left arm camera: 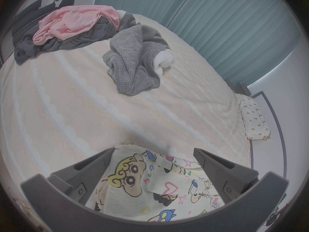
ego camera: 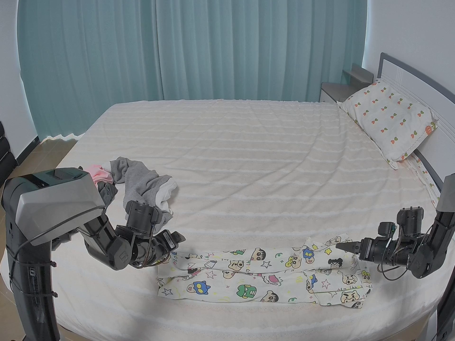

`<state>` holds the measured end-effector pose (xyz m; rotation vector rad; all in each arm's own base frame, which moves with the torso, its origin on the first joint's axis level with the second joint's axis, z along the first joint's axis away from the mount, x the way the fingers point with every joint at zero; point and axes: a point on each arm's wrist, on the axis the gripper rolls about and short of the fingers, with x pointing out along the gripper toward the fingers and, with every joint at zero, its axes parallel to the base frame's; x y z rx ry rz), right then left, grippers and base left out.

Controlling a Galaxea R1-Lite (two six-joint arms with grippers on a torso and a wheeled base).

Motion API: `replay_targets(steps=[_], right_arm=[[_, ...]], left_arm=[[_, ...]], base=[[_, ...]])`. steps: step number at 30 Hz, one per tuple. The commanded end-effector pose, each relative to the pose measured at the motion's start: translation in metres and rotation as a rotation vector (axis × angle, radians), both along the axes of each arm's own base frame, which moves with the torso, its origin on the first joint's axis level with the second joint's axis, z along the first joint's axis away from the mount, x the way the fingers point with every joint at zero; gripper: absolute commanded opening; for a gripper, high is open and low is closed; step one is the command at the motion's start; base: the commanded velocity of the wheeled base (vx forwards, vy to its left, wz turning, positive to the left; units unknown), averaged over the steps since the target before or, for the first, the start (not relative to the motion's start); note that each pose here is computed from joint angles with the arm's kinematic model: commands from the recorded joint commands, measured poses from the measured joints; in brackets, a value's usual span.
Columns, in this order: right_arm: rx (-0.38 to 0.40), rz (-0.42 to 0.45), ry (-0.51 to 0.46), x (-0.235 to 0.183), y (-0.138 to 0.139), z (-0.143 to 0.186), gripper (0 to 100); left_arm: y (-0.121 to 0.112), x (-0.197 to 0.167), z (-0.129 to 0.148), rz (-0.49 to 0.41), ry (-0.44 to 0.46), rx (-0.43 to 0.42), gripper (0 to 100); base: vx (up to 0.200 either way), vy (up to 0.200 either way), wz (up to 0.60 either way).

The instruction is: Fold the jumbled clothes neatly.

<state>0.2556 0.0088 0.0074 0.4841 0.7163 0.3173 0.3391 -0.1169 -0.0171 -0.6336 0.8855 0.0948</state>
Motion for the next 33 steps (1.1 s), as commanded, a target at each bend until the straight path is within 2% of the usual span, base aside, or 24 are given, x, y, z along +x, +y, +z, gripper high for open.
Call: replay_targets(steps=[1, 7, 8, 15, 23, 24, 28, 33], right_arm=[[0.008, 0.006, 0.076, -0.012, 0.004, -0.015, 100], [0.009, 0.005, 0.08, -0.012, 0.004, -0.016, 100], [0.01, 0.006, 0.08, -0.012, 0.004, -0.016, 100], [0.013, 0.01, 0.081, -0.013, 0.004, -0.016, 100], [0.014, 0.016, 0.083, -0.013, 0.005, -0.016, 100], [0.014, 0.021, 0.088, -0.013, 0.006, -0.018, 100], [0.015, 0.022, 0.093, -0.013, 0.006, -0.019, 100], [0.015, 0.024, 0.093, -0.013, 0.007, -0.019, 100]], left_arm=[[-0.007, -0.003, -0.006, -0.004, 0.015, 0.021, 100], [-0.008, -0.01, -0.01, 0.006, 0.042, 0.061, 100], [-0.008, -0.01, -0.01, 0.01, 0.042, 0.066, 0], [-0.008, -0.009, -0.006, 0.078, -0.007, 0.136, 0], [-0.024, -0.009, 0.0, 0.072, -0.101, 0.137, 0], [-0.028, -0.007, 0.004, 0.074, -0.15, 0.123, 0], [-0.029, -0.005, 0.008, 0.066, -0.224, 0.111, 0], [-0.029, -0.011, 0.013, -0.002, -0.376, 0.121, 0]], base=[[0.0, 0.0, 0.0], [0.0, 0.0, 0.0], [0.0, 0.0, 0.0], [0.0, 0.0, 0.0], [0.0, 0.0, 0.0], [0.0, 0.0, 0.0], [0.0, 0.0, 0.0], [0.0, 0.0, 0.0]])
